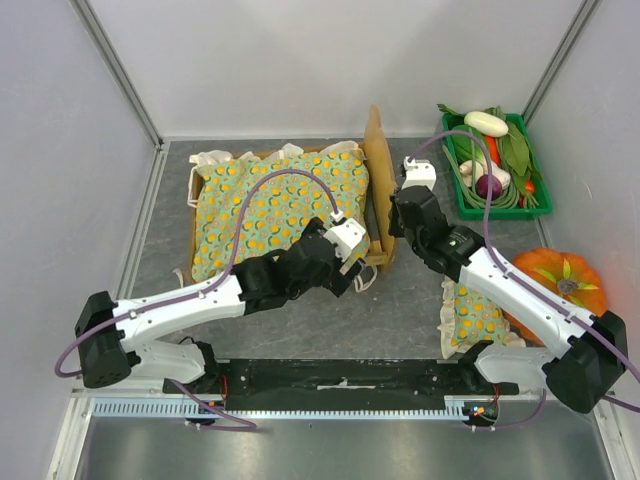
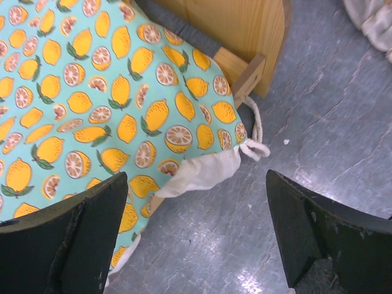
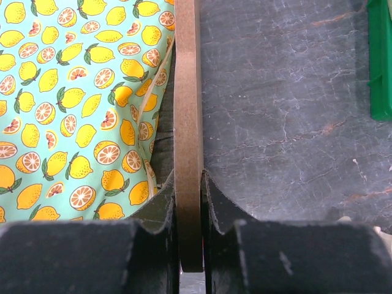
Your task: Set up the pet bed
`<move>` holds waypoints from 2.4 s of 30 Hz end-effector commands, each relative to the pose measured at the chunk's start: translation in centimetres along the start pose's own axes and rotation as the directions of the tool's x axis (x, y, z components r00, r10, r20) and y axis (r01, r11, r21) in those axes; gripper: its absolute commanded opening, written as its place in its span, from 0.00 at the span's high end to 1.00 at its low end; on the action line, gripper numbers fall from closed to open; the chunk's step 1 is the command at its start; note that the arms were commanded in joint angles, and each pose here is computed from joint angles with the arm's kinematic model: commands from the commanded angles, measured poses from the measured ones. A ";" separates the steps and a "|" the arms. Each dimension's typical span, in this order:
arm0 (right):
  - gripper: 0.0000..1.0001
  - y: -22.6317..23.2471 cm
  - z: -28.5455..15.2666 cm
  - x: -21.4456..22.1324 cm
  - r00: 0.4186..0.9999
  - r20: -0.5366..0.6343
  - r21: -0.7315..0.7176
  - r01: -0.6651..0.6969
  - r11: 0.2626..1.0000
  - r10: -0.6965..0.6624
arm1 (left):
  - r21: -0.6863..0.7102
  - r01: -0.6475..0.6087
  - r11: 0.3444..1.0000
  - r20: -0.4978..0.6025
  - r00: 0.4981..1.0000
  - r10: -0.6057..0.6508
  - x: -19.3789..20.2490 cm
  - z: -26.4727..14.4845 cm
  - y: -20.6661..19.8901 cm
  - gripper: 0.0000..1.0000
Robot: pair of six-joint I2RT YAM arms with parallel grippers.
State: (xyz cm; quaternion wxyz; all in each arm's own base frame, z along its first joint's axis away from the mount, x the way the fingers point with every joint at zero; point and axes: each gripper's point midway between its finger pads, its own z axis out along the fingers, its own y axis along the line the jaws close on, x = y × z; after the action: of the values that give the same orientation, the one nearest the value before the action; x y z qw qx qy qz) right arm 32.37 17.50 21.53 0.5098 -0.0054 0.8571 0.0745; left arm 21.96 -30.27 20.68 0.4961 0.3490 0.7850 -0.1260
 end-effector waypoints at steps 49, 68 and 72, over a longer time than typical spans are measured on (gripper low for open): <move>0.61 12.2 -2.2 2.9 0.953 0.007 -0.494 0.266 0.828 -0.302 | -0.002 0.588 0.809 0.093 0.805 -0.586 -3.0 3.3 13.2 0.98; 0.65 15.4 0.2 5.5 0.976 -0.013 -0.586 0.169 0.793 -0.218 | 0.010 0.632 0.775 0.085 0.772 -0.630 -2.3 3.2 13.7 0.98; 0.65 15.3 0.1 6.1 0.976 -0.028 -0.593 0.157 0.790 -0.215 | 0.017 0.636 0.772 0.083 0.768 -0.635 -2.2 3.2 13.6 0.98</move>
State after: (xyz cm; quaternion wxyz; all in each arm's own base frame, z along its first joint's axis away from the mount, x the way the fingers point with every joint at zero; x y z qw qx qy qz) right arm 28.18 32.35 17.51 0.4377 -0.2548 0.8209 0.2638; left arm 33.85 -22.86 21.51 0.4457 0.0668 0.8504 -0.2715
